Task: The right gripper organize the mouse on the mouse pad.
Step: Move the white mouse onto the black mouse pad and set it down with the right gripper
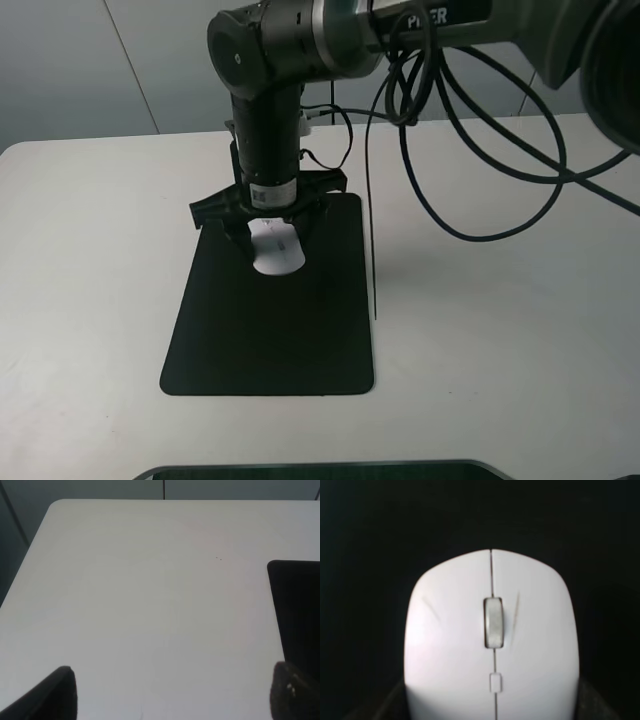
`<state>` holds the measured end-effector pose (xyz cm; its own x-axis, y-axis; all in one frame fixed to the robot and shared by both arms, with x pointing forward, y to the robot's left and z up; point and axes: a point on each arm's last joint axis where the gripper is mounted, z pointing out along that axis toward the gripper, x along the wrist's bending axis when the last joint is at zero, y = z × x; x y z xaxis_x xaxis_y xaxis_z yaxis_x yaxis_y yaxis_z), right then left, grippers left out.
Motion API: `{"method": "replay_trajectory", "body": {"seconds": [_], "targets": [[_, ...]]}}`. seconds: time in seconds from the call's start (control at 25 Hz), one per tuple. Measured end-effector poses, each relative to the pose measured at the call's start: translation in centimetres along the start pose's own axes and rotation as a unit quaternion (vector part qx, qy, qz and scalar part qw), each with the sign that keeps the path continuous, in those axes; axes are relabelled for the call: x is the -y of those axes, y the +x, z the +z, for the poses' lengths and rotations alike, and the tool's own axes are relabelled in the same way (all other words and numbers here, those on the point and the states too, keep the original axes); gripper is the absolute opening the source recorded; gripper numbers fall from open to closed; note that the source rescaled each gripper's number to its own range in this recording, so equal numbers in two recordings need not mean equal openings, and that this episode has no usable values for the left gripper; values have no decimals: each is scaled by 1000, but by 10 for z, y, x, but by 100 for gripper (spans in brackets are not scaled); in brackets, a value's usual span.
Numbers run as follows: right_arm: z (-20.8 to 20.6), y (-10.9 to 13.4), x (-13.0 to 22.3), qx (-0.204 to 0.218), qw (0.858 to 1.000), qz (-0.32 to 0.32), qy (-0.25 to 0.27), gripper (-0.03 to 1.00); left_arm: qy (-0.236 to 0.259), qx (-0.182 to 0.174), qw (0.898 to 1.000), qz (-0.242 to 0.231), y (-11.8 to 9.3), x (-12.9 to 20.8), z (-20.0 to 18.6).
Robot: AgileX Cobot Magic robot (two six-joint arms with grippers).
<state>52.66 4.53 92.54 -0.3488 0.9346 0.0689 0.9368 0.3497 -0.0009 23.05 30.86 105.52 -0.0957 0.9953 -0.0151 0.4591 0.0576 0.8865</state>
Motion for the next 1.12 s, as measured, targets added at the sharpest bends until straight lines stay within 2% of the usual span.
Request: {"method": "replay_trajectory", "body": {"seconds": [0.4, 0.76, 1.12], "targets": [[37, 11, 5, 9, 1000, 15, 15, 3, 0, -1, 1000, 0, 0, 0, 0], [46, 9, 2, 30, 1000, 10, 0, 3, 0, -1, 1000, 1, 0, 0, 0], [52, 11, 3, 31, 1000, -1, 0, 3, 0, -1, 1000, 1, 0, 0, 0]]}}
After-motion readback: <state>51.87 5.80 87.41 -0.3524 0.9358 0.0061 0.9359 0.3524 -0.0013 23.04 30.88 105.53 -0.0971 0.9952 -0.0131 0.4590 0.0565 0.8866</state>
